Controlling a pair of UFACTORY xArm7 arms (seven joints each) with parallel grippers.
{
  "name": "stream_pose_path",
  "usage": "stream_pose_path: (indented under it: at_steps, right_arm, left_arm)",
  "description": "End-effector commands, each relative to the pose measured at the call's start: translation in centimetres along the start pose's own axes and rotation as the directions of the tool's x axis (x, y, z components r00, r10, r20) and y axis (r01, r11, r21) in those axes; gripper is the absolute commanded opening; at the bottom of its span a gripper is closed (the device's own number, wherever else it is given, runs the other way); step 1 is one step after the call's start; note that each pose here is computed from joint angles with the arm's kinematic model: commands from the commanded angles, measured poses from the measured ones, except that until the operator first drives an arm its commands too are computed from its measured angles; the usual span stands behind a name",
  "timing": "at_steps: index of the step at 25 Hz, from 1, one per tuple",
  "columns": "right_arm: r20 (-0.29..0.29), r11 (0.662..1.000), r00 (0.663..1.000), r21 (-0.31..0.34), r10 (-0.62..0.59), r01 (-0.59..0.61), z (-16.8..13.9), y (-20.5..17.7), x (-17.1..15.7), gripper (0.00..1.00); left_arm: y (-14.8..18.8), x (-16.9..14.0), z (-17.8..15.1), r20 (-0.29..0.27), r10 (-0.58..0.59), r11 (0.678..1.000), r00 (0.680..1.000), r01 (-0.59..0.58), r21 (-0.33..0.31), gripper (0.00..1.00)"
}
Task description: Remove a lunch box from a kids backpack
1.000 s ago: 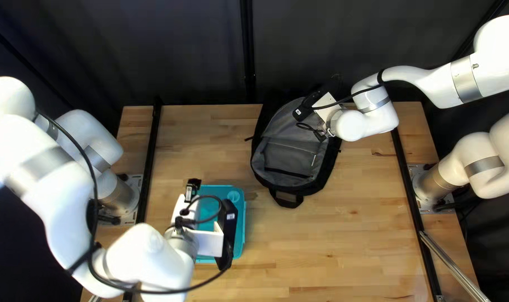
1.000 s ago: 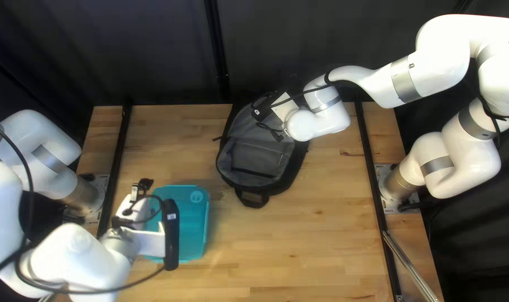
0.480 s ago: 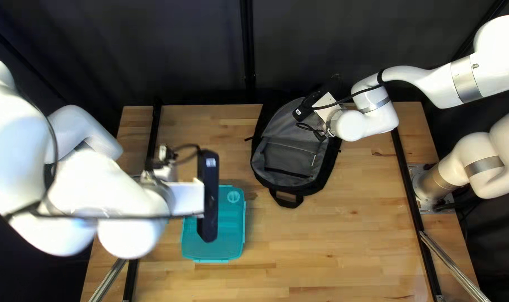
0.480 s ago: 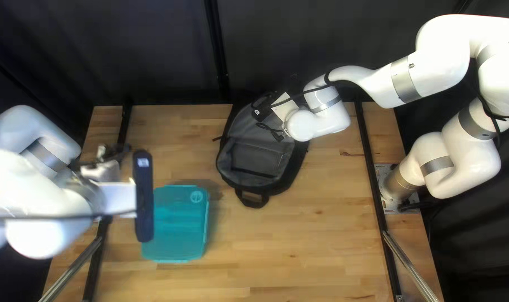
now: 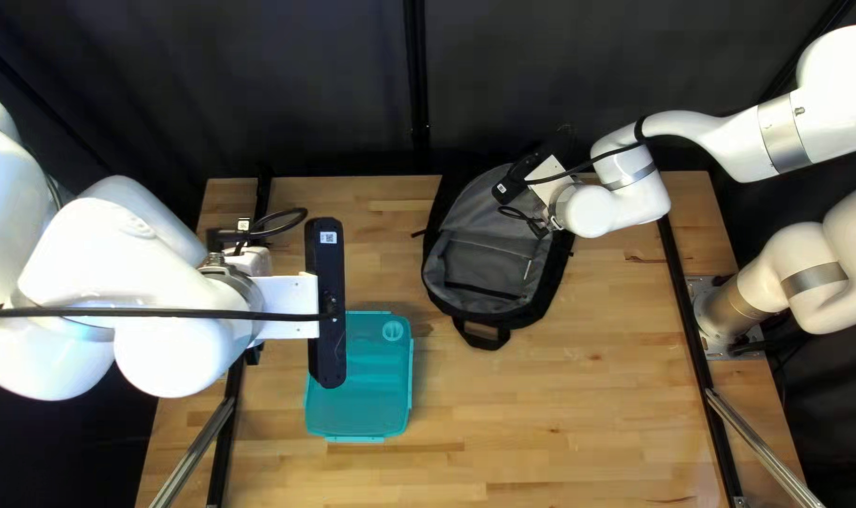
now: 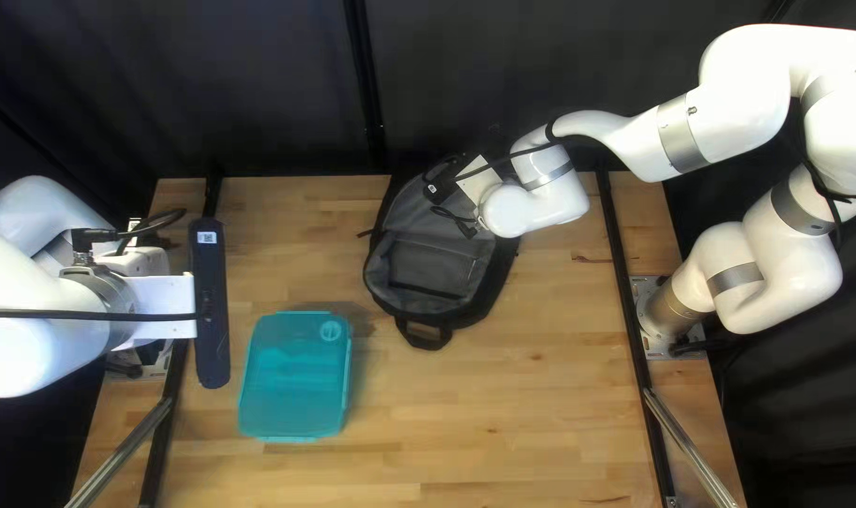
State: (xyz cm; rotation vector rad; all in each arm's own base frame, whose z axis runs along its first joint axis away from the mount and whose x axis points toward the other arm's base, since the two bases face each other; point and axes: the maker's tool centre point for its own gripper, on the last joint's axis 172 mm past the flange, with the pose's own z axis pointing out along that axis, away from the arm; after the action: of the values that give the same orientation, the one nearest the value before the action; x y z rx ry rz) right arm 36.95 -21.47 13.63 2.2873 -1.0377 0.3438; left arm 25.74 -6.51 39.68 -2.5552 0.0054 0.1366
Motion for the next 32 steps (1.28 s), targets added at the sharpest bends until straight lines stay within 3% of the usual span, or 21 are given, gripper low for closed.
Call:
stream_pose_path:
  at_steps: [1,10,14,20,28,32]
  right_arm:
    - [0.000,1.000,1.000,0.000,0.000,0.000,0.0,0.0,0.0,1.00]
    - [-0.013,1.000,1.000,-0.007,-0.021,0.021,-0.2,0.0,-0.2,1.00]
    - [-0.018,0.999,0.999,0.010,-0.037,0.037,-3.8,-0.3,1.7,1.00]
    - [0.033,0.997,0.999,0.079,-0.013,0.011,-11.1,0.3,2.3,1.00]
    - [0.067,0.993,0.998,0.119,0.001,-0.009,-16.1,0.3,2.8,1.00]
    - [0.052,0.993,0.999,0.122,-0.015,0.008,-17.9,0.8,3.6,1.00]
  left_arm:
    - [0.0,0.0,0.0,0.000,0.000,1.000,1.000,0.000,0.000,1.00]
    - [0.0,0.0,0.0,0.000,0.000,1.000,1.000,0.000,0.000,1.00]
    - [0.0,0.0,0.0,0.000,0.000,1.000,1.000,0.000,0.000,1.00]
    - [0.0,0.0,0.0,0.000,0.000,1.000,1.000,0.000,0.000,1.00]
    - [0.0,0.0,0.0,0.000,0.000,1.000,1.000,0.000,0.000,1.00]
    - [0.0,0.0,0.0,0.000,0.000,1.000,1.000,0.000,0.000,1.00]
